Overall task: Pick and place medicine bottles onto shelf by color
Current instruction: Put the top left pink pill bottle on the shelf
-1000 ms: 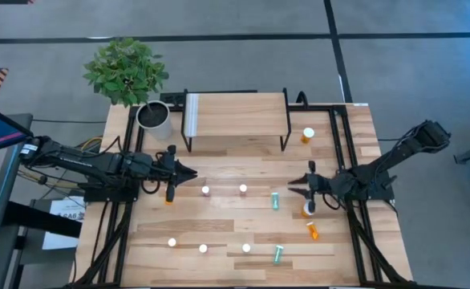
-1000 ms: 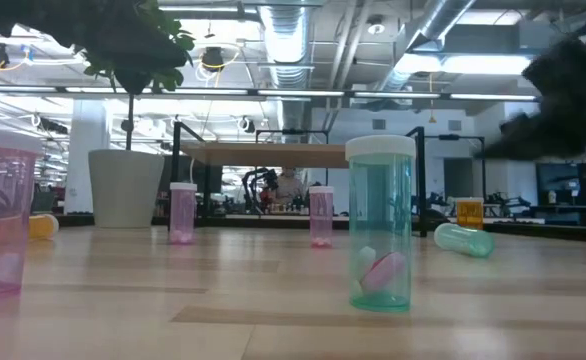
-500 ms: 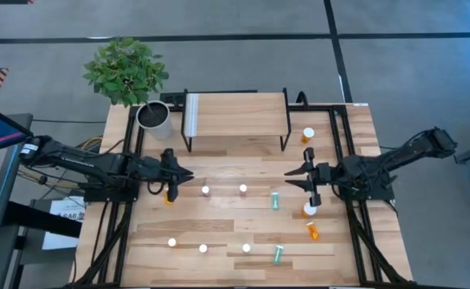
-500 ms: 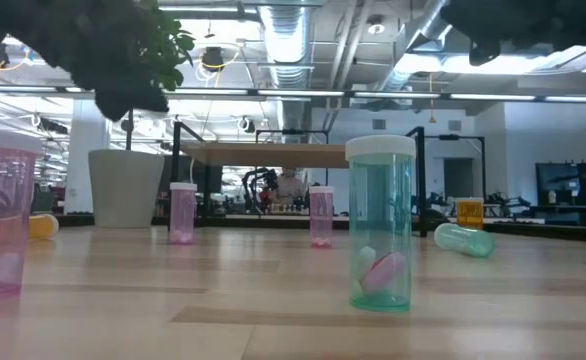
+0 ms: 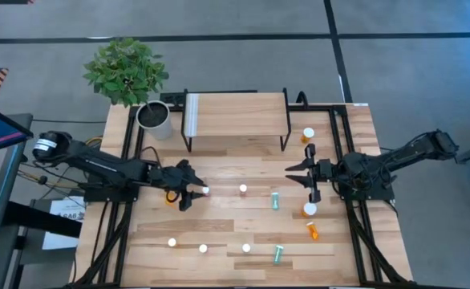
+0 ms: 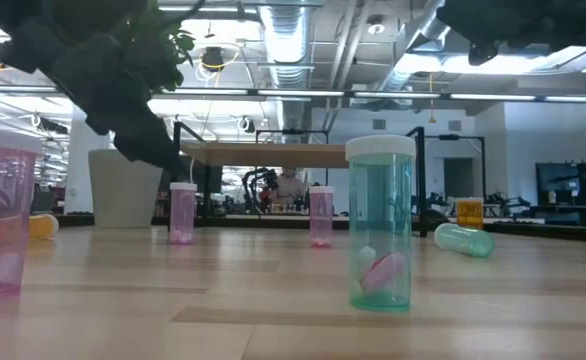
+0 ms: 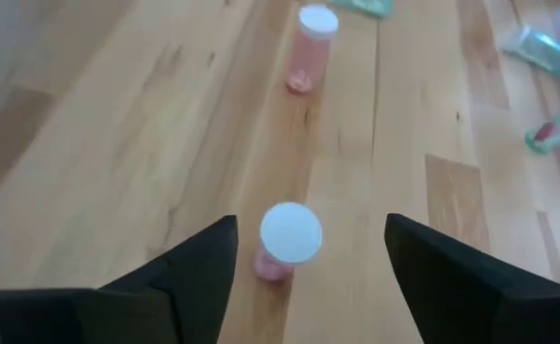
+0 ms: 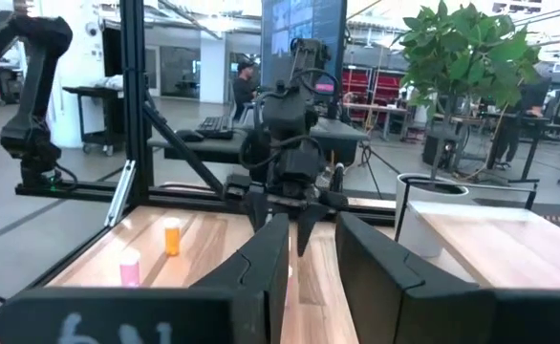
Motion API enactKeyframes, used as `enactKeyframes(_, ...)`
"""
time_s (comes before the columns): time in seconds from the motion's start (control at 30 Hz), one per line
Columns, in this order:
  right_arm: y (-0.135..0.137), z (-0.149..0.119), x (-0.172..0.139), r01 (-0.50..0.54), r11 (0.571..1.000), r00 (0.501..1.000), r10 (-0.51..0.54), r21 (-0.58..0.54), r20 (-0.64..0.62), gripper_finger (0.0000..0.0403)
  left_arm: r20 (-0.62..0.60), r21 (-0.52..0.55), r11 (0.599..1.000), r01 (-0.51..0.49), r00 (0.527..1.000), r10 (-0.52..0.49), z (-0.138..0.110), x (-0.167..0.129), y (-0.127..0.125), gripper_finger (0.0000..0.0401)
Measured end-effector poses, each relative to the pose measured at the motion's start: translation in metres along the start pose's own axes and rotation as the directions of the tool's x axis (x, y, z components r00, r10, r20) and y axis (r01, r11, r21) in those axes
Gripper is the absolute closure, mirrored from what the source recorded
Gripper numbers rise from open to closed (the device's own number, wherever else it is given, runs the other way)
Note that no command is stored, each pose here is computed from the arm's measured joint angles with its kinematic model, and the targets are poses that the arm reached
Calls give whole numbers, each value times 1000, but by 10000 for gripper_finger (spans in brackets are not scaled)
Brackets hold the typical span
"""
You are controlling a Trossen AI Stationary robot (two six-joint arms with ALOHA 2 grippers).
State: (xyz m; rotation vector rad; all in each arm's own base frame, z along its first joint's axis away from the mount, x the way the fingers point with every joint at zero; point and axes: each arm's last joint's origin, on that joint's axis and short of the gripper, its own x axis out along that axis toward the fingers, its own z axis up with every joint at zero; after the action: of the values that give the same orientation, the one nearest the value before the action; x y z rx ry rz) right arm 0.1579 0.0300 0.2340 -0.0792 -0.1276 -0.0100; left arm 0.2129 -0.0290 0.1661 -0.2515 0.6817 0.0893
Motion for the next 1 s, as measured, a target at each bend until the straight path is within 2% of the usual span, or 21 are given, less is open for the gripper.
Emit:
enactKeyframes(0.43, 0, 0, 0, 0, 1000, 1000, 0, 3, -3, 289, -54, 19, 999, -47, 997, 48, -10, 21, 2, 146)
enactKeyframes(1.0, 0, -1, 0, -1, 1000, 1000, 1, 13, -8, 289, -32, 31, 998, -54, 998, 55, -8, 23, 1, 277)
